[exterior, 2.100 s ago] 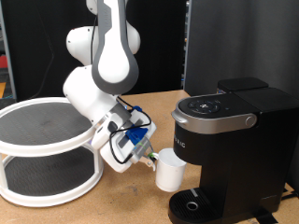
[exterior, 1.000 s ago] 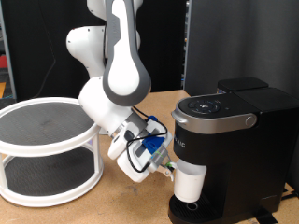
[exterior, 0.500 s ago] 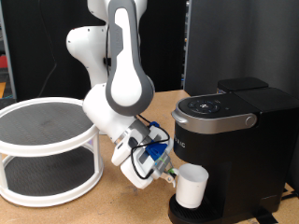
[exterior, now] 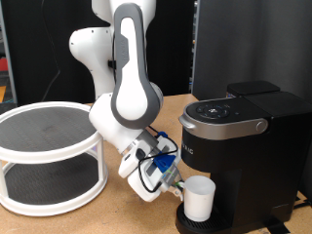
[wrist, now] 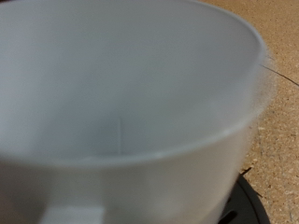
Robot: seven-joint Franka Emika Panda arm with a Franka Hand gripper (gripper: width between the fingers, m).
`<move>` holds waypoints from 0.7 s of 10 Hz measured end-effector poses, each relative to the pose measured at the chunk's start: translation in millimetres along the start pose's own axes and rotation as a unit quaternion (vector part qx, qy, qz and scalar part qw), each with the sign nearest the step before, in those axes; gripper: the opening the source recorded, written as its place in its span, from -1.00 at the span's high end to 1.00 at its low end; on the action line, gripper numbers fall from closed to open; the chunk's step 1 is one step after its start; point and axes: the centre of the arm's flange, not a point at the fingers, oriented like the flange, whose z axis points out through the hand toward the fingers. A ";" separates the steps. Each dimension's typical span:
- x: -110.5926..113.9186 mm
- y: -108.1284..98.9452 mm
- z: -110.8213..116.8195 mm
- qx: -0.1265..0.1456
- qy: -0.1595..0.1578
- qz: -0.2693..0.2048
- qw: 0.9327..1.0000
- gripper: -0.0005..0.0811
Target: Make a cup of coffee with the keurig machine
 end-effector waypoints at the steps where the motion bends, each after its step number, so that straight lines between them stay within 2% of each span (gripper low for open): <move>1: -0.9 0.2 0.2 0.000 -0.001 0.001 1.000 0.64; 2: -2.0 0.4 -0.1 -0.001 -0.002 0.001 1.000 0.19; 3: -3.8 0.5 -0.4 -0.001 -0.004 0.002 1.000 0.19; 4: -6.7 0.6 -2.1 0.001 -0.012 0.006 1.000 -0.26; 5: -9.3 0.4 -6.5 0.003 -0.022 0.007 1.000 -0.58; 6: -11.6 -0.1 -14.4 0.006 -0.033 0.006 0.999 -0.58; 7: -13.1 -1.3 -24.6 0.012 -0.042 0.007 0.999 -0.91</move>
